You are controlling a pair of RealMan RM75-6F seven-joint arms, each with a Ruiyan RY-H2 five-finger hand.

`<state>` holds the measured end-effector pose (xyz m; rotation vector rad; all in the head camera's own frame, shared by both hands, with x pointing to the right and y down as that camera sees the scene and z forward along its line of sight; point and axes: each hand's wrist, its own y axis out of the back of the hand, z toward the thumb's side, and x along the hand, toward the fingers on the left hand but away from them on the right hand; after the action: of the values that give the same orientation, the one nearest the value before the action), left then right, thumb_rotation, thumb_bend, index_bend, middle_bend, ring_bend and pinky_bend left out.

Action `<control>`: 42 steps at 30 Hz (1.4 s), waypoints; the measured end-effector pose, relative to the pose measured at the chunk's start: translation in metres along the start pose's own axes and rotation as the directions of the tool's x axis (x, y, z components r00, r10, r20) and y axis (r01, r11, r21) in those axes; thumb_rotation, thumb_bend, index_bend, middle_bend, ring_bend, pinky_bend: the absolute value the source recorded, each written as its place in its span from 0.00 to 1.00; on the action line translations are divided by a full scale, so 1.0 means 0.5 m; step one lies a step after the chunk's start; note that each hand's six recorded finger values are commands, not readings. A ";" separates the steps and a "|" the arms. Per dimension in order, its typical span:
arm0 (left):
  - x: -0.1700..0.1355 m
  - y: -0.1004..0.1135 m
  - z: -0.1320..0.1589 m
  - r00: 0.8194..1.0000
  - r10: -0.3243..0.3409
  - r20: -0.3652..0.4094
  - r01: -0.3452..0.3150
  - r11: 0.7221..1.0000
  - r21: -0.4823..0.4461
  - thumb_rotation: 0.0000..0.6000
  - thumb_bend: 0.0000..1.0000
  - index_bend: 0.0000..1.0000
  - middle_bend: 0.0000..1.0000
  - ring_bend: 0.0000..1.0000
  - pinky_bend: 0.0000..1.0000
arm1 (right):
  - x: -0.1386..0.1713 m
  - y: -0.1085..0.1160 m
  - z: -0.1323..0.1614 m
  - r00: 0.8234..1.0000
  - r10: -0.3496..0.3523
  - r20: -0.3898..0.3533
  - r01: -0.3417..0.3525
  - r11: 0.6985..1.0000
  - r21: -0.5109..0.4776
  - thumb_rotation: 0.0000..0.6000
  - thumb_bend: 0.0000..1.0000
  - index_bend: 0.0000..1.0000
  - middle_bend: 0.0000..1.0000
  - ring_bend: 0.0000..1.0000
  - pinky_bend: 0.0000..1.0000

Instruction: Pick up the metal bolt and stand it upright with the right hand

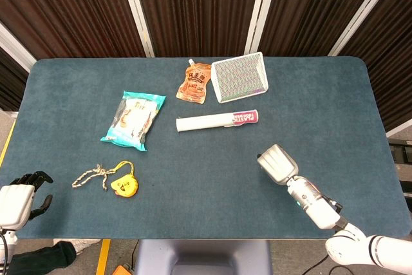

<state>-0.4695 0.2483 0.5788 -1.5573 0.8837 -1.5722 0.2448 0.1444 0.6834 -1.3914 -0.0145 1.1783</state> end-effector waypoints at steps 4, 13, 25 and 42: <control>0.000 -0.001 0.000 1.000 0.000 -0.001 0.000 1.000 0.000 1.00 0.37 0.41 0.33 0.33 0.46 | -0.002 -0.012 0.004 1.000 0.000 -0.021 0.001 0.998 0.068 1.00 0.43 0.82 0.94 0.97 1.00; 0.001 -0.004 -0.001 1.000 -0.006 -0.003 0.006 1.000 0.002 1.00 0.37 0.41 0.33 0.33 0.46 | -0.006 -0.023 0.015 0.997 -0.016 -0.072 0.028 0.986 0.165 1.00 0.43 0.83 0.94 0.96 1.00; 0.001 -0.006 -0.002 1.000 -0.016 -0.009 0.016 1.000 0.003 1.00 0.37 0.41 0.33 0.33 0.46 | -0.014 -0.043 0.016 0.994 0.013 -0.105 0.012 0.972 0.234 1.00 0.43 0.84 0.94 0.96 1.00; 0.001 -0.007 -0.001 1.000 -0.020 -0.010 0.020 1.000 0.003 1.00 0.37 0.41 0.33 0.33 0.46 | -0.018 -0.047 0.027 0.994 0.004 -0.108 0.020 0.975 0.220 1.00 0.43 0.79 0.94 0.96 1.00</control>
<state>-0.4701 0.2494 0.5821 -1.5615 0.8728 -1.5959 0.2468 0.1543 0.7102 -1.2549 0.1828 1.0625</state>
